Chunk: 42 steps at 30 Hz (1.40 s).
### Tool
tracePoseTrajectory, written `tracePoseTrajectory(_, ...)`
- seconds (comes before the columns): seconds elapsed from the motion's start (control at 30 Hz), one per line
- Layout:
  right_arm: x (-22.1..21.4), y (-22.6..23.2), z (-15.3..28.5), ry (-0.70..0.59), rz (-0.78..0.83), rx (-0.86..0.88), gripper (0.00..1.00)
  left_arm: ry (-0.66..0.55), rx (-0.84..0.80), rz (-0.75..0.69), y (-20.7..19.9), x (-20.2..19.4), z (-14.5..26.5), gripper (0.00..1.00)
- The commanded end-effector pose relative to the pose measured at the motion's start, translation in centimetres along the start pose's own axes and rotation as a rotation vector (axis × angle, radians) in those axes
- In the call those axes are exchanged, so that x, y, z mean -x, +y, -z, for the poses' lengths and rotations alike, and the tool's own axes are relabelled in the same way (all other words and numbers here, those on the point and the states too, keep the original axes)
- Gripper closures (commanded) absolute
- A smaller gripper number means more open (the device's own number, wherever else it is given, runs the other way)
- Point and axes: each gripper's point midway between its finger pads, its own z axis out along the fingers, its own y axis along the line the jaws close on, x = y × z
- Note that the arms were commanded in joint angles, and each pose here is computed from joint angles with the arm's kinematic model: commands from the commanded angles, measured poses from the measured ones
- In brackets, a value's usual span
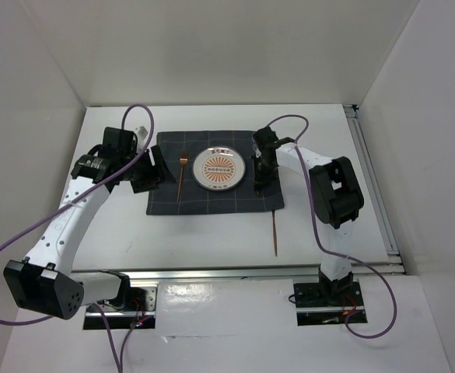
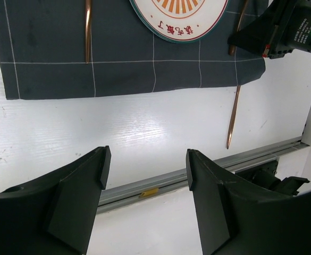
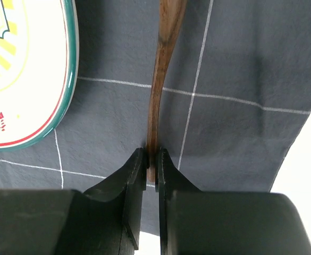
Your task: Set the dinner table for one person
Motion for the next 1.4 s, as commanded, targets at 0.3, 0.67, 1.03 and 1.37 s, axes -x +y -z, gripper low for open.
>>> tracePoseTrajectory(0.3, 2.3, 0.7, 2.5, -0.080, 0.002, 0.007, 0.61, -0.025, -0.015, -0.023, -0.4, 0.5, 0.8, 0.25)
tracePoseTrajectory(0.67, 0.0, -2.0, 11.3, -0.240, -0.146, -0.047, 0.55, -0.024, -0.035, -0.026, -0.8, 0.5, 0.8, 0.25)
tracePoseTrajectory(1.03, -13.1, -1.5, 9.6, -0.048, -0.264, 0.005, 0.24, 0.006, -0.045, -0.011, -0.6, 0.2, -0.6, 0.25)
tracePoseTrajectory(1.37, -15.6, -3.3, 4.6, 0.063, -0.269, -0.164, 0.51, 0.003, -0.017, -0.007, -0.1, 0.0, -0.3, 0.25)
